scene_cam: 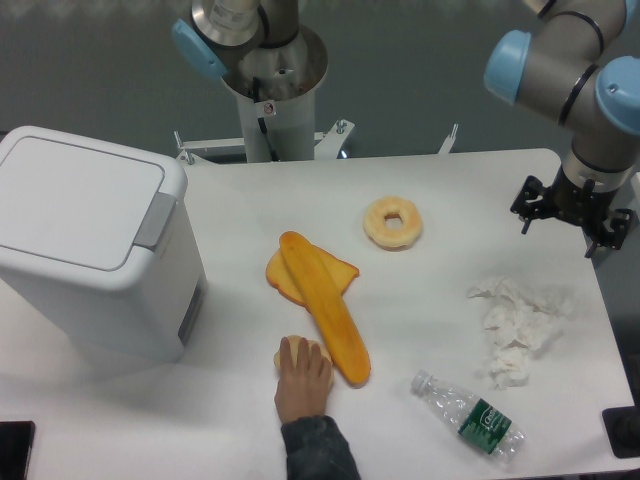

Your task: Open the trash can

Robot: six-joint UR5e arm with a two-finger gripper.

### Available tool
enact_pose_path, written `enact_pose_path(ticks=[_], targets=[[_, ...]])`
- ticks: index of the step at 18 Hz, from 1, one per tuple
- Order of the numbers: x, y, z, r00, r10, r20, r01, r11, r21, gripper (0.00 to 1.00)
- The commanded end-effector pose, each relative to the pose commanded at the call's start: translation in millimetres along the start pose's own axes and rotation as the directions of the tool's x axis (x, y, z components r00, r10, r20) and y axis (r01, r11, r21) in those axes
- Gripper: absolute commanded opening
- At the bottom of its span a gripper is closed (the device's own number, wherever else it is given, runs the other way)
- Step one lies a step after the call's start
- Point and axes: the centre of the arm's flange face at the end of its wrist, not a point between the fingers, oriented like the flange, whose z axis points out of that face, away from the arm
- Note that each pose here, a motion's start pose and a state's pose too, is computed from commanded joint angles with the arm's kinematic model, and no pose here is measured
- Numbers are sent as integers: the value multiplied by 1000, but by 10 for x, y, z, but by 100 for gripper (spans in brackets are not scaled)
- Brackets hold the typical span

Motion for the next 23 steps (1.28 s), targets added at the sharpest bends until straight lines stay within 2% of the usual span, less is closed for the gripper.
enact_pose_path(ticks=[5, 11, 15, 18, 23], targets=[[57, -41, -13, 1000, 8, -2, -8, 1000, 0, 100], [346, -29, 24, 999, -2, -32, 2, 1000, 4, 100], [429, -7, -275, 1000, -7, 16, 7, 1000, 17, 100], [684, -114, -510, 999, -26, 35, 25, 999, 34, 100], [983, -379, -735, 996, -85, 27, 82, 990, 118, 100]])
